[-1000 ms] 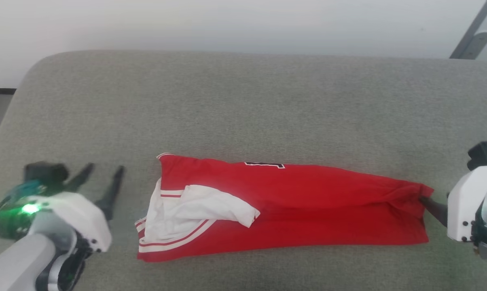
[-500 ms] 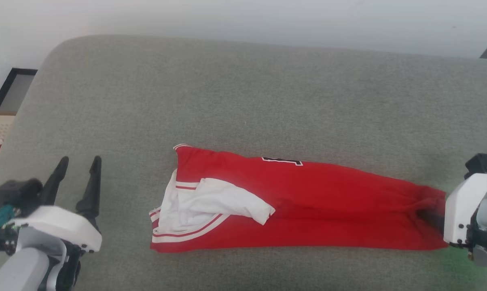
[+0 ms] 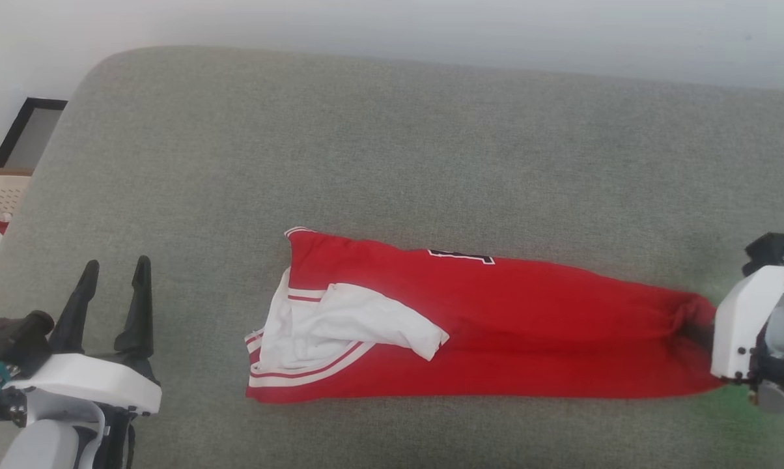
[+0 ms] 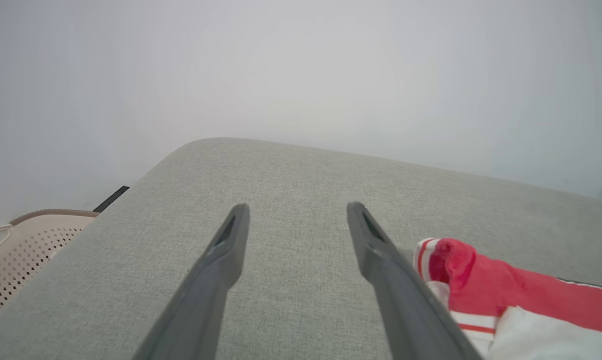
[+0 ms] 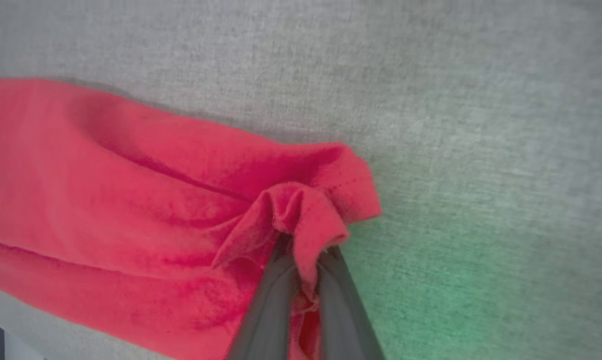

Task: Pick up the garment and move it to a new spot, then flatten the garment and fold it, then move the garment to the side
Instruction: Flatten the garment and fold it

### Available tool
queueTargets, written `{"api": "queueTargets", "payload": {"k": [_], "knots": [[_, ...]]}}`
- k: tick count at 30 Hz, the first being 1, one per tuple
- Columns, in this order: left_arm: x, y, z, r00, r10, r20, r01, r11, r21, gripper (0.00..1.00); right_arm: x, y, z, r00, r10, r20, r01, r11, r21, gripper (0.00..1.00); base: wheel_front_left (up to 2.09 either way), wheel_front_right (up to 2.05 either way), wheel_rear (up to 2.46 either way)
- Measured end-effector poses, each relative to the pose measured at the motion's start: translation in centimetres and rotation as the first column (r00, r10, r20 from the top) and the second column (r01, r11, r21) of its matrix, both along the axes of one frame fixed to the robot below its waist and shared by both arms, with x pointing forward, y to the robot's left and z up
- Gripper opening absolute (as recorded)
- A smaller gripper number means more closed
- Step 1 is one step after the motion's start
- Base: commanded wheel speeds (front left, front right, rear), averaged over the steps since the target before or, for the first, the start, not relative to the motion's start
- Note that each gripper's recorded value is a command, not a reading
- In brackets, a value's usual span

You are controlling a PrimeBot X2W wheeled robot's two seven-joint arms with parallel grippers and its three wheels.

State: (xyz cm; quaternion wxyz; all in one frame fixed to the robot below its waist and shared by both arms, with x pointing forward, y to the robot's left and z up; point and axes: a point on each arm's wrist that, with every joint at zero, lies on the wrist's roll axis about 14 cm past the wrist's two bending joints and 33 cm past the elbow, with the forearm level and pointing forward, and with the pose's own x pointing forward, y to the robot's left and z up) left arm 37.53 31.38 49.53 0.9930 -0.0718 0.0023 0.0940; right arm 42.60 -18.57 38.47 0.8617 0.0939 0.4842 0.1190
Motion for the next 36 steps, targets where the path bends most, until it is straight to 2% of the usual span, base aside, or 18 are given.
{"api": "queueTargets", "payload": {"k": [3,8,15,21,24,27,33,36], "knots": [[0.1,-0.1,-0.3,1.0,0.003,0.006,-0.003,1.0,-0.009,1.0,0.6,-1.4,0.5,0.999,-0.039,0.026,0.039,0.999,-0.008,0.0,0.0,0.0,0.0],[0.6,-0.9,-0.7,1.0,-0.014,0.01,0.014,1.0,-0.016,1.0,1.1,-6.4,1.2,0.988,-0.142,0.054,0.146,0.987,-0.073,0.0,0.0,0.0,0.0],[1.8,-2.1,-1.2,0.999,-0.048,0.011,0.049,0.998,-0.029,1.0,1.6,-14.0,2.8,0.949,-0.289,0.126,0.308,0.936,-0.172,0.0,0.0,0.0,0.0],[2.6,-3.0,-1.6,0.998,-0.067,0.009,0.068,0.997,-0.041,1.0,1.4,-16.3,3.5,0.933,-0.324,0.155,0.352,0.911,-0.212,0.0,0.0,0.0,0.0],[2.9,-3.4,-1.5,0.997,-0.076,0.014,0.077,0.996,-0.045,1.0,1.6,-15.9,3.9,0.936,-0.309,0.167,0.341,0.916,-0.213,0.0,0.0,0.0,0.0],[3.1,-3.7,-1.3,0.996,-0.09,0.02,0.091,0.995,-0.042,1.0,2.1,-13.9,4.5,0.945,-0.275,0.176,0.304,0.939,-0.164,0.0,0.0,0.0,0.0],[2.9,-3.9,-0.7,0.995,-0.095,0.035,0.097,0.994,-0.047,1.0,1.8,-7.5,5.6,0.977,-0.133,0.166,0.143,0.988,-0.052,0.0,0.0,0.0,0.0],[2.6,-3.9,-0.7,0.995,-0.096,0.035,0.097,0.994,-0.048,1.0,1.4,-3.6,6.1,0.984,-0.042,0.173,0.043,0.999,0.0,0.0,0.0,0.0,0.0]]}}
